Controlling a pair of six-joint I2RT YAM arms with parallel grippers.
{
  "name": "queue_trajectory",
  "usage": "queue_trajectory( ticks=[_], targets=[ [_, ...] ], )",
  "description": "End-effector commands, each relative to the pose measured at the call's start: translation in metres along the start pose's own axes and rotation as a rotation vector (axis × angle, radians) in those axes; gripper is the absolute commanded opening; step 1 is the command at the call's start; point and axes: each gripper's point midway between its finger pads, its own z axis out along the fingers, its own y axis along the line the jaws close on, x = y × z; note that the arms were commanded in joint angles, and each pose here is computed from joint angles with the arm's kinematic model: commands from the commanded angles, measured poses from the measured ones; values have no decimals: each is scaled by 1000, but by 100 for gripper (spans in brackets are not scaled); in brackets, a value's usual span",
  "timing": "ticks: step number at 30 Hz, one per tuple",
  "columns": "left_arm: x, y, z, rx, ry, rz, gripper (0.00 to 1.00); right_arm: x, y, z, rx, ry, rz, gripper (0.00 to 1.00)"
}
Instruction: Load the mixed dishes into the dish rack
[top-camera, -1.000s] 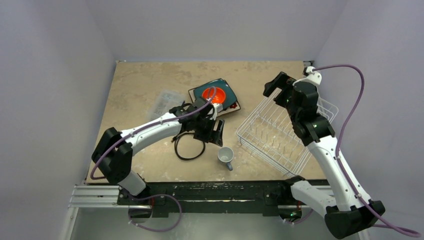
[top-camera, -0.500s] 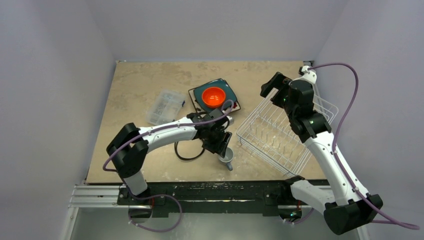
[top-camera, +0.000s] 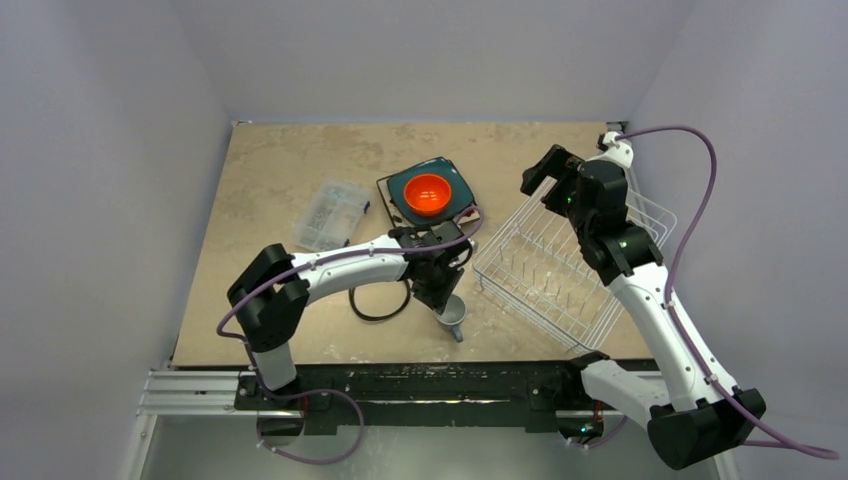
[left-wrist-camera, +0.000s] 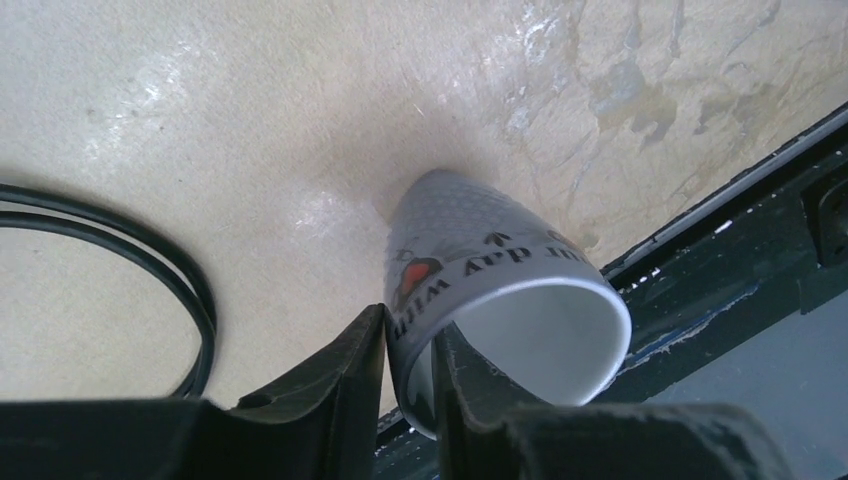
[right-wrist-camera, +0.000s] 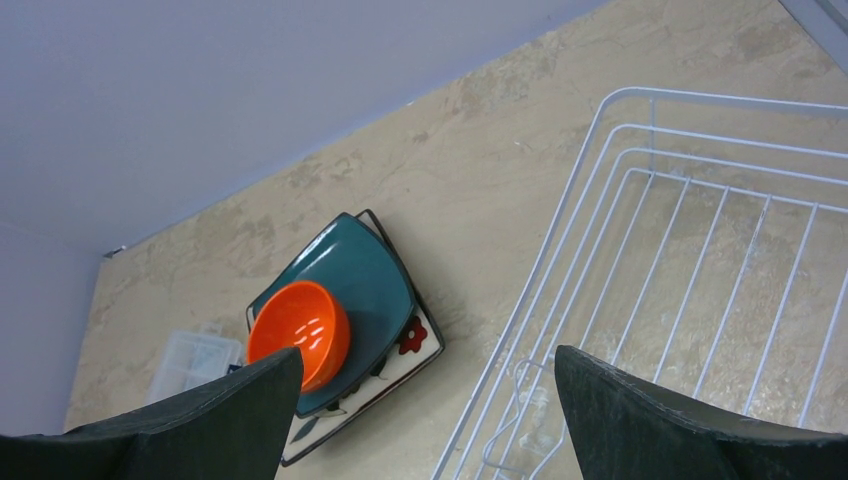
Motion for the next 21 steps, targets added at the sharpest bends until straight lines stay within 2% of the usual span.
queue_trajectory(
  ticks=[1, 6, 9, 13, 17, 21],
  targets=[
    [-15, 5, -14, -47, -55, 37, 18, -12, 2, -8, -6, -32, 4, 99],
    [-25, 13, -32, -98, -114, 65, 0, -11, 2, -7, -6, -27, 0, 99],
    [-35, 14, -58, -101, -209, 91, 0, -11, 3, -8, -10, -23, -7, 99],
    [-58, 24, -127, -117, -483, 101, 0, -16, 2, -12, -1, -23, -32, 99],
    [-90, 25, -222, 52, -797, 27, 0, -7, 0, -14, -18, -4, -38, 99],
    [-112, 46, -303, 87, -1029, -38, 0, 21, 17, -15, -152, 97, -64, 99]
  ],
)
